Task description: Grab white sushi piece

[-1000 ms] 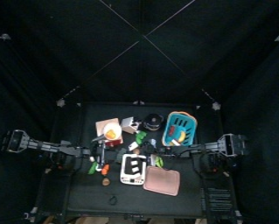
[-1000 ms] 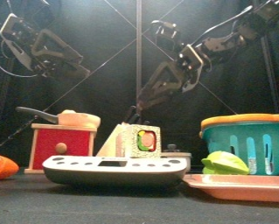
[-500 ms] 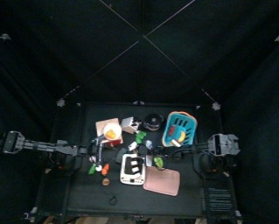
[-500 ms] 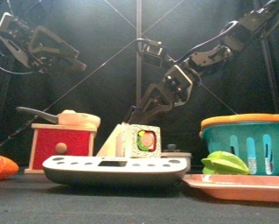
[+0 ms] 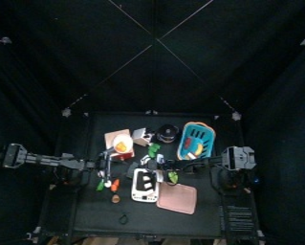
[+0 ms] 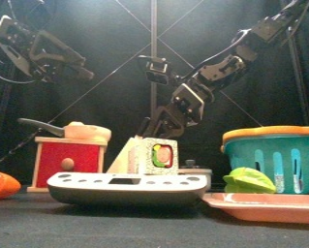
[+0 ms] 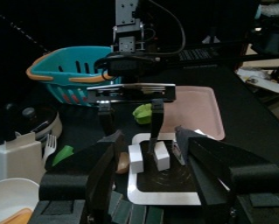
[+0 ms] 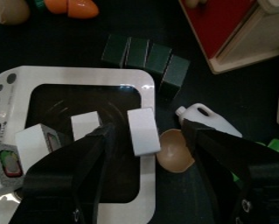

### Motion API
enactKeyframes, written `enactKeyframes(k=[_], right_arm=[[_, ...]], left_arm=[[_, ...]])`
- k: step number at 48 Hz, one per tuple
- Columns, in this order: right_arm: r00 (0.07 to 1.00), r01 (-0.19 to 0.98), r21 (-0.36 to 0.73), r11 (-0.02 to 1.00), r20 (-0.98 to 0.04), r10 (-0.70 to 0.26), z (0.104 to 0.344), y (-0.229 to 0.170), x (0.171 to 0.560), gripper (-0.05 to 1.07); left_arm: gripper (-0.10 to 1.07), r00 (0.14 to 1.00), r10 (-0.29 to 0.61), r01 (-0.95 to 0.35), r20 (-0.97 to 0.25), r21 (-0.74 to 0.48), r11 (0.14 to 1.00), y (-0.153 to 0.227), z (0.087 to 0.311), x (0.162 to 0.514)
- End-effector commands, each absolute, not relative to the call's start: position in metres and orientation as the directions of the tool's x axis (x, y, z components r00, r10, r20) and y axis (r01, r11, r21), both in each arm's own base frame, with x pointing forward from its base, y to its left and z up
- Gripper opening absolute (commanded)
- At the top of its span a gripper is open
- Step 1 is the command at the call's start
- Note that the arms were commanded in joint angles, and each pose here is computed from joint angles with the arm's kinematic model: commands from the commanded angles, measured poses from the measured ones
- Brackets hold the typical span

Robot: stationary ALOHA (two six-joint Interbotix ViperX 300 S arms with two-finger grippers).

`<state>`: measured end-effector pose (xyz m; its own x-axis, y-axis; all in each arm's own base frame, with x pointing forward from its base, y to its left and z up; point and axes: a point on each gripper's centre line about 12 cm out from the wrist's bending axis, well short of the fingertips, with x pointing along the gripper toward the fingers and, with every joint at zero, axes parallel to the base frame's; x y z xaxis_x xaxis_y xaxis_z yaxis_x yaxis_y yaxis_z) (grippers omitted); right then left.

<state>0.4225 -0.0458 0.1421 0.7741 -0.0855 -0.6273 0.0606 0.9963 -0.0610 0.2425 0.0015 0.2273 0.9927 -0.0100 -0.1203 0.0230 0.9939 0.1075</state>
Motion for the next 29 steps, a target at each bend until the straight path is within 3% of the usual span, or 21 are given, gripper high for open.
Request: enactKeyframes(k=[1, 29], right_arm=[[0.793, 0.071, -0.06, 0.996, -0.602, -0.093, 0.1537, -0.0488, 0.426, 0.94], [0.786, 0.07, -0.053, 0.996, -0.612, -0.087, 0.149, -0.0463, 0.4265, 0.94]], left_arm=[[0.88, 0.995, -0.007, 0.017, -0.097, 0.105, 0.994, 0.0023, 0.2333, 0.2447], [0.88, 0.994, 0.02, -0.011, -0.107, 0.081, 0.997, 0.0072, 0.2295, 0.2431]])
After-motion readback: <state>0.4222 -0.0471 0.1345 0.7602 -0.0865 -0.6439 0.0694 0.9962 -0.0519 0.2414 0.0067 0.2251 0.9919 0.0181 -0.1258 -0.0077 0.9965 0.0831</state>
